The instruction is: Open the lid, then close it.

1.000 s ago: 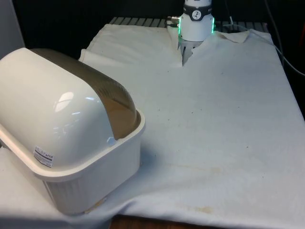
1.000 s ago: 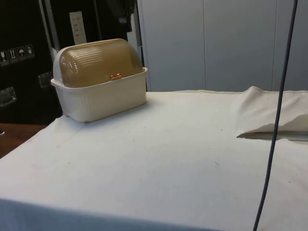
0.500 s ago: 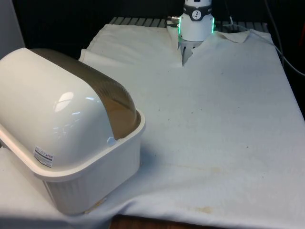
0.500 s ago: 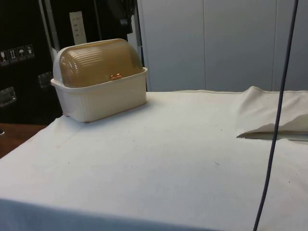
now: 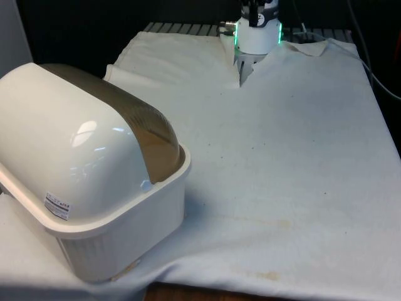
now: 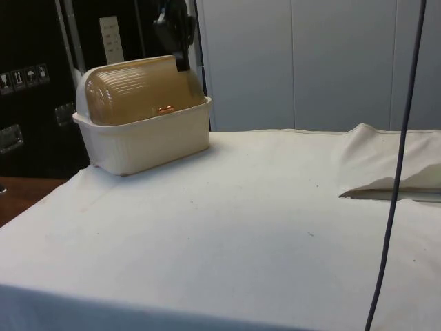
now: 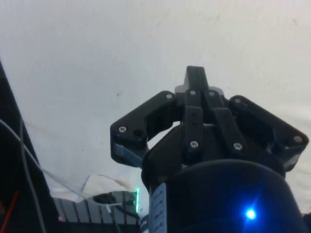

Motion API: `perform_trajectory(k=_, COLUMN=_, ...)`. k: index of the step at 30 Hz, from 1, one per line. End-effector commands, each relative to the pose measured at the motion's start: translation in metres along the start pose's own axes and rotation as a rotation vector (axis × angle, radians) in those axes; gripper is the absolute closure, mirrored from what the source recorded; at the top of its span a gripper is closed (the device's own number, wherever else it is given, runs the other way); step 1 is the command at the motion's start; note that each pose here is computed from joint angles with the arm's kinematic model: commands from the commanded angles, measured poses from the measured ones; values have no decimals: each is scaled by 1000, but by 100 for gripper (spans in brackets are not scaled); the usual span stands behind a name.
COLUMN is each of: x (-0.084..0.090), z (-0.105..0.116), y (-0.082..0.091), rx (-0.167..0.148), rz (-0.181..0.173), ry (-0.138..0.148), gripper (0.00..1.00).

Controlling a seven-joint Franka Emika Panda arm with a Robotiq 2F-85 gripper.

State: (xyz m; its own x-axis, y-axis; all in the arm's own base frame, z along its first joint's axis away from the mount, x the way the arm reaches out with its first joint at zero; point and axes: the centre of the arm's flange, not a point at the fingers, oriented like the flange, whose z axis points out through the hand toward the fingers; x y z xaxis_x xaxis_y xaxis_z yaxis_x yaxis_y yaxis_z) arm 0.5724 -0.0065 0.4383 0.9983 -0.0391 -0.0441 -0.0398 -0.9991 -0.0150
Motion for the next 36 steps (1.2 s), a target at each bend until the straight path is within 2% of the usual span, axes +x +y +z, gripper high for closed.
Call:
perform_trajectory(k=1, x=4, z=8, y=2, rx=-4, rz=4, ry=4, gripper=100)
perform_trajectory(k=3, x=8, z=15, y=5, rx=-3, rz=9, ry=3, gripper=100)
perform_trajectory(k=4, x=5, z=11, y=3, rx=-2, rz=5, ry=1, gripper=100)
perform_trajectory(k=5, x=11, z=22, y=8, rx=-3, rz=13, ry=1, gripper=100)
perform_trajectory(k=11, x=21, z=47, y=18, rx=0, rz=36, ry=6, gripper=100)
perform_trajectory(k=14, x=23, z=52, y=20, rx=-4, rz=38, ry=1, gripper=100)
perform_trajectory(k=22, x=34, z=87, y=33, rx=9, rz=83, ry=-2, gripper=100)
perform_trajectory(k=23, x=33, z=85, y=32, rx=4, rz=78, ry=-6, gripper=100)
perform_trajectory(k=30, x=41, z=113, y=43, rx=15, rz=118, ry=9, gripper=100)
perform_trajectory(k=31, x=40, z=111, y=42, rx=10, rz=108, ry=0, gripper=100)
perform_trajectory(k=32, x=42, z=115, y=44, rx=15, rz=122, ry=12, gripper=100)
perform_trajectory(k=36, x=45, z=122, y=45, rx=12, rz=140, ry=33, gripper=100)
